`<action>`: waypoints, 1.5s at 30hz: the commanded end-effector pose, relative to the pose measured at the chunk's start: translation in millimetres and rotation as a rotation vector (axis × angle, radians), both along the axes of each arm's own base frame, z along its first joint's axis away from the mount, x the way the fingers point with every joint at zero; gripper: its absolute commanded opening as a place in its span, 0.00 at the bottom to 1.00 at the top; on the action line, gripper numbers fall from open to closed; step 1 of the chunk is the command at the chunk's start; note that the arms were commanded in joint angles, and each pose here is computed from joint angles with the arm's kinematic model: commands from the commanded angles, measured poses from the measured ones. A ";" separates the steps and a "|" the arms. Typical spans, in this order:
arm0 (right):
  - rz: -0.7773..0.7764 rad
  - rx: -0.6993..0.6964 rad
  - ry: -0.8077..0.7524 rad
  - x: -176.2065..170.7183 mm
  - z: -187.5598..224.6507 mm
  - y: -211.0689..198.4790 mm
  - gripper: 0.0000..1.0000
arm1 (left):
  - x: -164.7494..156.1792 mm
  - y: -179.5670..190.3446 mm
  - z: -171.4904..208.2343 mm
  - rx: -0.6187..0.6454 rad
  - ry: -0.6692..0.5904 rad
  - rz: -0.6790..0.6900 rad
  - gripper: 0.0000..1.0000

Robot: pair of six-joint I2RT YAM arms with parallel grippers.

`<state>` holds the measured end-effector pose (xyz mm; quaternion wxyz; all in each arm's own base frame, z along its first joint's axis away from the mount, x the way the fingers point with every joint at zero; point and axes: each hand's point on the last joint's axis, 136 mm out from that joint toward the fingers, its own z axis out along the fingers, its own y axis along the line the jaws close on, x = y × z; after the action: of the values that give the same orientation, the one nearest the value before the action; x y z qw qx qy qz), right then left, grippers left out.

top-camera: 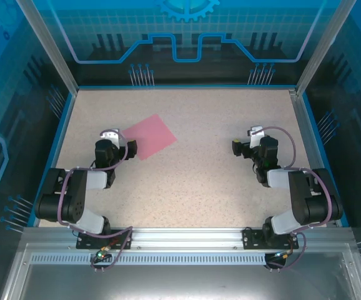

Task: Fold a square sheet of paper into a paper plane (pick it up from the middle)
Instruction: Move the square sheet of paper to the center of the table.

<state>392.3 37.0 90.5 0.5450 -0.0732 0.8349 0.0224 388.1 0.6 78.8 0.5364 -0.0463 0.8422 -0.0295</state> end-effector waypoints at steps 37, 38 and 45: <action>-0.292 0.058 0.187 -4.3 61.7 -31.3 0.99 | 10.8 17.9 56.6 -0.139 0.164 0.199 0.98; -0.298 0.086 0.216 -6.4 66.4 -30.0 0.99 | 13.8 15.2 58.5 -0.164 0.191 0.199 0.99; -0.265 0.163 0.336 -14.7 72.8 -19.1 0.99 | 42.4 -8.5 60.5 -0.326 0.335 0.170 0.99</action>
<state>399.2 18.0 186.6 0.4719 0.0569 0.8797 0.0093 440.1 4.3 165.6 0.4515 -0.1716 0.8722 -0.0775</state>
